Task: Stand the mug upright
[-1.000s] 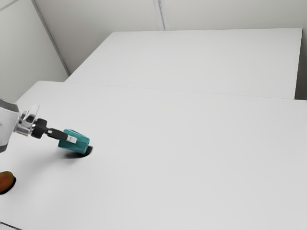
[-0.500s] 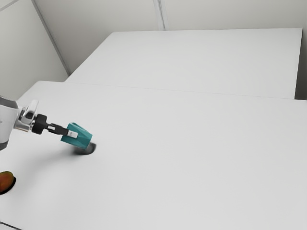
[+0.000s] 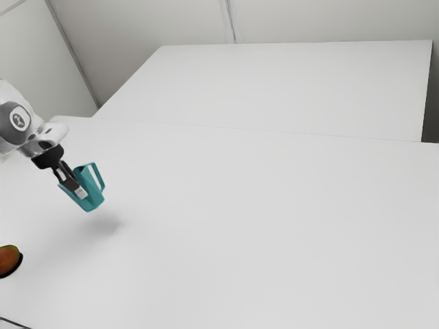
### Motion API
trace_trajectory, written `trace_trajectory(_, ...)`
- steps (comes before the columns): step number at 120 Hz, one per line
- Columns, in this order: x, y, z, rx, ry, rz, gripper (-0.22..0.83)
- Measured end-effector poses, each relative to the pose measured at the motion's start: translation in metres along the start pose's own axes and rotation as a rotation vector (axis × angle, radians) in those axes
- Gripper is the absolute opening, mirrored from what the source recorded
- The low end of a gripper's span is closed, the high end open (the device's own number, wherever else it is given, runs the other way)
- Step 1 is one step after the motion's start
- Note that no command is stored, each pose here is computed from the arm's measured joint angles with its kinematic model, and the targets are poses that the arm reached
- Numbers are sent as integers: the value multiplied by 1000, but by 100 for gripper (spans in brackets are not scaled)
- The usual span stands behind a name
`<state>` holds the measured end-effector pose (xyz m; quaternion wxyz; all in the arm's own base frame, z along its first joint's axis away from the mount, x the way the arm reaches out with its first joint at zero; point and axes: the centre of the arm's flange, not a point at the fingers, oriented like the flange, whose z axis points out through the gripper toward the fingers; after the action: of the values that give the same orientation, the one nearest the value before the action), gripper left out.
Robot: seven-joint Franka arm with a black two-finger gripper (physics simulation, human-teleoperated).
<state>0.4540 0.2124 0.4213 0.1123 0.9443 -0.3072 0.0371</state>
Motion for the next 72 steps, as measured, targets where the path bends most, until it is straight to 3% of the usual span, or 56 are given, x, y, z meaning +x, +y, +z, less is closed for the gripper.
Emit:
trace_trajectory(15, 49, 7, 5, 128, -190, 41, -17)
trace_trajectory(28, 96, 28, 23, 200, -283, 61, -17)
trace_trajectory(56, 180, 102, 61, 293, -311, 81, -17)
trace_trajectory(72, 209, 138, 80, 313, -293, 57, -17)
